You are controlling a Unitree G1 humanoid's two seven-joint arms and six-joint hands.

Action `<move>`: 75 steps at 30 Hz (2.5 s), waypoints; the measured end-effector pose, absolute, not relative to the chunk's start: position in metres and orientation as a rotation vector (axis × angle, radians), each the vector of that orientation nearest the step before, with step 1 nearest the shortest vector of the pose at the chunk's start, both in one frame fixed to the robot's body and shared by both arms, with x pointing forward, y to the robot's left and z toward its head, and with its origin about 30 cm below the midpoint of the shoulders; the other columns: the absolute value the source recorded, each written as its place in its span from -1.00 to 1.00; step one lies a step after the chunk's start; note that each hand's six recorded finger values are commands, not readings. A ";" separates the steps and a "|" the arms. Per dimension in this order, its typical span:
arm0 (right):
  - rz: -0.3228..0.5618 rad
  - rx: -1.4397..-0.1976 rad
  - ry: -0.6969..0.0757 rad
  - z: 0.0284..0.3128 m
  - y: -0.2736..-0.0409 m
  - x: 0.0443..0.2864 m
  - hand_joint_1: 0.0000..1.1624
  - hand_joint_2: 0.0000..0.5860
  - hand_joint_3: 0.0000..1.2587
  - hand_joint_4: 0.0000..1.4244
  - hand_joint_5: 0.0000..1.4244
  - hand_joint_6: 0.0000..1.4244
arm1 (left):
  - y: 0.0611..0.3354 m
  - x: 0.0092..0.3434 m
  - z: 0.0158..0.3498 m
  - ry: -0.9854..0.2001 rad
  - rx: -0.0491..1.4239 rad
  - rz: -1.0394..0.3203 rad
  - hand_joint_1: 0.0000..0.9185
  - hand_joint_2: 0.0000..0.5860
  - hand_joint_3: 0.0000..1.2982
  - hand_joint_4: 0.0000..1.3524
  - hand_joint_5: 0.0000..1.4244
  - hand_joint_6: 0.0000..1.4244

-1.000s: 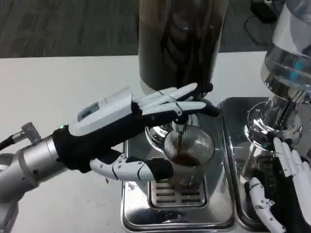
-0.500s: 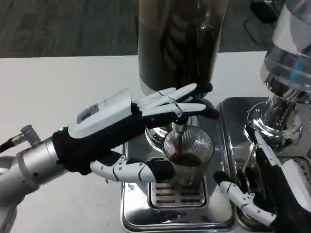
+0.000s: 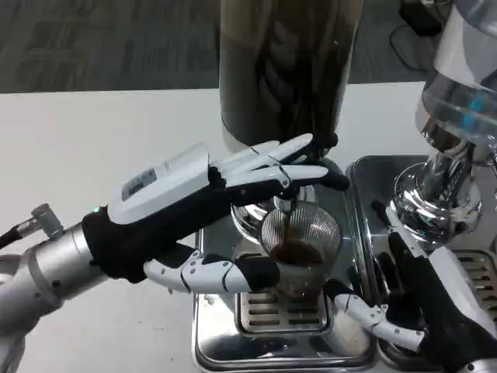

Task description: Grasp the cup under the faucet to collect the drink, then remove the cup.

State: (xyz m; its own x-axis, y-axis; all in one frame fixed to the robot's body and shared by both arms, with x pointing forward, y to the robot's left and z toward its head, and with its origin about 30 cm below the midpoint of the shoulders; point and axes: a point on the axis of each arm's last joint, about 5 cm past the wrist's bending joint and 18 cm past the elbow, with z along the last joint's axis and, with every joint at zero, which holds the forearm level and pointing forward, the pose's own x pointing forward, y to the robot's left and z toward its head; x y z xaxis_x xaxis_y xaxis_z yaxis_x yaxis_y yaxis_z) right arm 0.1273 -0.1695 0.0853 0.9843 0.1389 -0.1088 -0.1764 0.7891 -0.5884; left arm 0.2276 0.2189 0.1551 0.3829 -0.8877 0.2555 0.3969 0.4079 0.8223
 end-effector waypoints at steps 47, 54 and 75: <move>0.220 -0.600 0.059 0.089 -0.165 0.143 -0.08 -0.36 -1.00 -1.00 -1.00 -1.00 | 0.266 0.176 0.132 -0.630 0.827 -0.381 -1.00 -0.34 -1.00 -1.00 -1.00 -1.00; 0.236 -0.611 0.051 0.093 -0.166 0.143 -0.08 -0.36 -1.00 -1.00 -1.00 -1.00 | 0.272 0.153 0.111 -0.502 0.859 -0.256 -1.00 -0.36 -0.99 -1.00 -1.00 -1.00; 0.233 -0.618 0.057 0.085 -0.152 0.150 0.08 -0.42 -1.00 -1.00 -1.00 -1.00 | 0.269 0.143 0.078 -0.285 0.896 -0.368 -1.00 -0.35 -0.70 -1.00 -1.00 -1.00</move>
State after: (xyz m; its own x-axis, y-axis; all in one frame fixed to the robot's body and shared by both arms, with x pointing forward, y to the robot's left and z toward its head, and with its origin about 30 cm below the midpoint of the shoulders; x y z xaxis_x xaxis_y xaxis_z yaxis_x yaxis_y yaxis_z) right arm 0.1499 -0.1516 0.0851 0.9722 0.1997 -0.1223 -0.2336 0.7898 -0.5671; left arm 0.1429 0.2695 0.0778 0.9008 -0.4254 0.0873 0.1913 0.5693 0.7995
